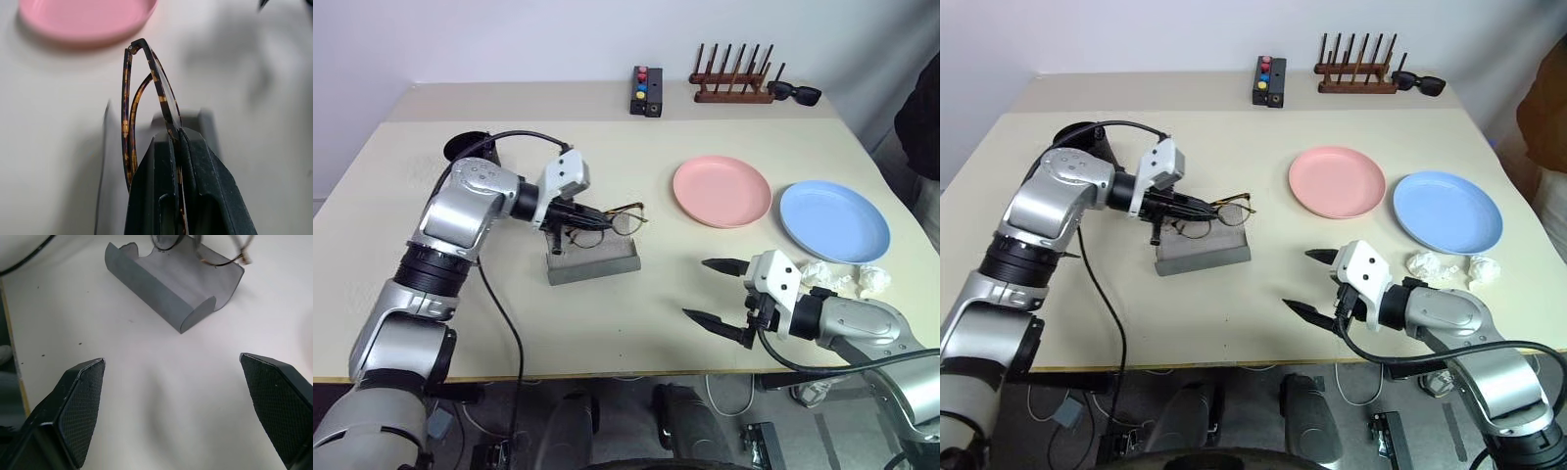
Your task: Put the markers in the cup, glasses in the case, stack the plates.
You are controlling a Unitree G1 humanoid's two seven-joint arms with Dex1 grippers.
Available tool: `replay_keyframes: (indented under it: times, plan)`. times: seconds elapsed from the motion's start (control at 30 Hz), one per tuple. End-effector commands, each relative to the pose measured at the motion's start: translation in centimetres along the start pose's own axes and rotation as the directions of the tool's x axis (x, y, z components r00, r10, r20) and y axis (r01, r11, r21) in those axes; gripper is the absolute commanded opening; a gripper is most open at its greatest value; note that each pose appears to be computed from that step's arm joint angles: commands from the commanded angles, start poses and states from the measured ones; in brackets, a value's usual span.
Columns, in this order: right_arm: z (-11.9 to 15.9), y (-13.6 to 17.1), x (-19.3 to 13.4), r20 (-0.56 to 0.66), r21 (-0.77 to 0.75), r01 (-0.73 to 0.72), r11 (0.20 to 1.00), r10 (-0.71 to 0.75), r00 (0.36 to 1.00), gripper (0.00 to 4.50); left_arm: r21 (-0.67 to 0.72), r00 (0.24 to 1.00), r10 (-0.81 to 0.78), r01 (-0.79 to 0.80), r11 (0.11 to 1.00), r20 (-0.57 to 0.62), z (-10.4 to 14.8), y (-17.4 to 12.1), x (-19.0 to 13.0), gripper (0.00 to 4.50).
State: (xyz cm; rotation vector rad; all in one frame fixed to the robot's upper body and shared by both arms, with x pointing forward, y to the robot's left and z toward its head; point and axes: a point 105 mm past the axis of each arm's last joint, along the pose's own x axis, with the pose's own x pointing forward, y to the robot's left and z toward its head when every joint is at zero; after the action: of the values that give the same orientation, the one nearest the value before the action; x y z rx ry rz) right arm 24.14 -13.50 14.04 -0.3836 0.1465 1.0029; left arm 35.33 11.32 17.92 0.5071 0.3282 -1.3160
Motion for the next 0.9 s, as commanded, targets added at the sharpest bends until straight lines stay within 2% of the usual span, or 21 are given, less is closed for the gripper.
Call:
replay_keyframes:
  times: [0.03, 0.33, 0.63, 0.87, 0.9]
  plan:
    - [0.9, 0.1, 0.2, 0.034, -0.033, -0.013, 0.999, 0.014, 0.999, 4.50, 0.042, 1.000, -0.011, 0.011, 0.999, -0.020, -0.2, 0.0, -0.3, 0.03]
    - [1.0, 0.5, 0.2, 0.035, -0.034, -0.024, 0.999, 0.025, 0.999, 4.50, 0.067, 0.991, -0.065, 0.073, 0.995, -0.121, -2.6, -0.7, 0.0, 0.03]
    - [1.0, 0.5, 0.3, 0.034, -0.033, -0.026, 0.999, 0.027, 0.999, 4.50, 0.036, 0.982, -0.132, 0.138, 0.990, -0.133, -3.7, -2.2, 0.7, 0.03]
    - [1.0, 0.6, 0.5, 0.037, -0.035, -0.035, 0.999, 0.037, 0.999, 4.50, 0.007, 0.985, -0.121, 0.123, 0.992, -0.123, -3.9, -2.1, 0.9, 0.03]
    - [1.1, 0.6, 0.5, 0.037, -0.035, -0.037, 0.999, 0.038, 0.999, 4.50, 0.005, 0.985, -0.117, 0.118, 0.993, -0.123, -3.9, -2.0, 0.9, 0.33]
